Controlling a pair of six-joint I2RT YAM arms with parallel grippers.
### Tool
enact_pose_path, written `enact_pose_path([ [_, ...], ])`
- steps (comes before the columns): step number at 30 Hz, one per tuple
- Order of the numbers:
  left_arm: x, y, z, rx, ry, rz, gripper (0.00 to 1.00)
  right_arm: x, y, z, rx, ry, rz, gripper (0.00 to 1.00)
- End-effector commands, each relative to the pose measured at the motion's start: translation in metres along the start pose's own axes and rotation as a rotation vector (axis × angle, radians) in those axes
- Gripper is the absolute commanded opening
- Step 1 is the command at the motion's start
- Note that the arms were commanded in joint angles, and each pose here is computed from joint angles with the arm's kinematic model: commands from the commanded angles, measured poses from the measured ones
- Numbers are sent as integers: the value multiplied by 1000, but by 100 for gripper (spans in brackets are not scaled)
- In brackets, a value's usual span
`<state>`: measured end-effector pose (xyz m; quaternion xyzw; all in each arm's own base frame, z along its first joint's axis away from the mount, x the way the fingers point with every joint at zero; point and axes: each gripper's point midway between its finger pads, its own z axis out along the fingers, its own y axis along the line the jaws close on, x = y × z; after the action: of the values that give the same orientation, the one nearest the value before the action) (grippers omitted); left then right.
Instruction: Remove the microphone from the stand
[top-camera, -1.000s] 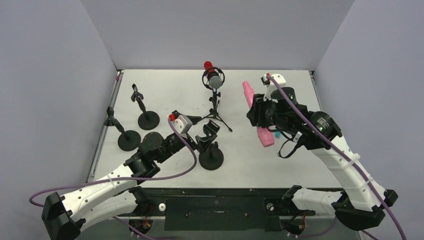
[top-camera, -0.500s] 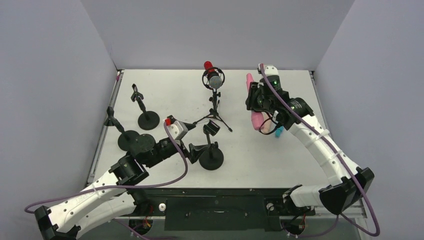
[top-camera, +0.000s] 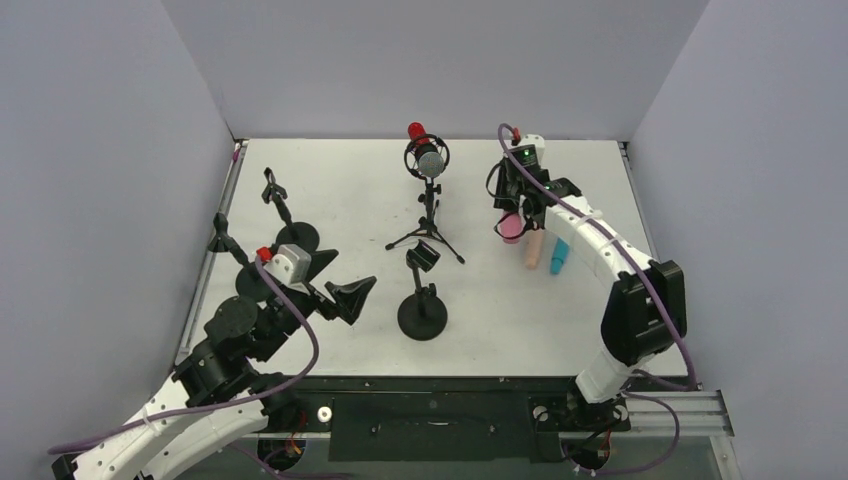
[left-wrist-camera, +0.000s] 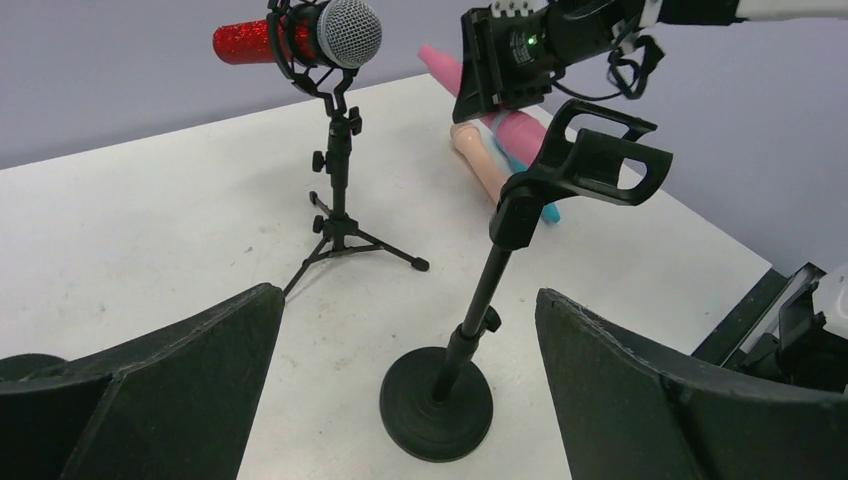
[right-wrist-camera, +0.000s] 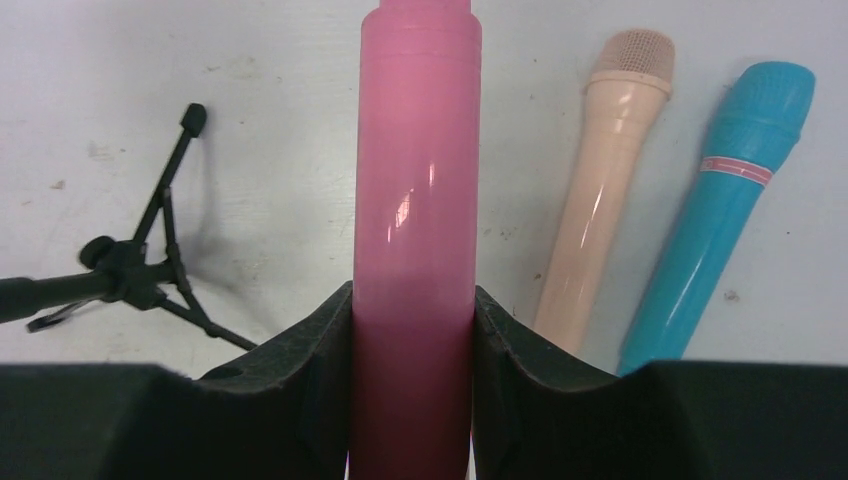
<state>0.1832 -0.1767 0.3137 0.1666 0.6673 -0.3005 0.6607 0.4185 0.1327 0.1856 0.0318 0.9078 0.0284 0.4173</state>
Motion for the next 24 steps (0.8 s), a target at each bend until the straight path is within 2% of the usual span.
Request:
enact_pose_path([
  [1,-11,3,-9,-24,-19,-49,96,-15,-2,33,56,-60,2,0],
  [13,-17,-5,-10,13,-28,-68,96,24,-23,106,114,32,39,0],
  [24,-9,-10,-1,33,3,-72,96,60,-29,140,137,131,76,0],
])
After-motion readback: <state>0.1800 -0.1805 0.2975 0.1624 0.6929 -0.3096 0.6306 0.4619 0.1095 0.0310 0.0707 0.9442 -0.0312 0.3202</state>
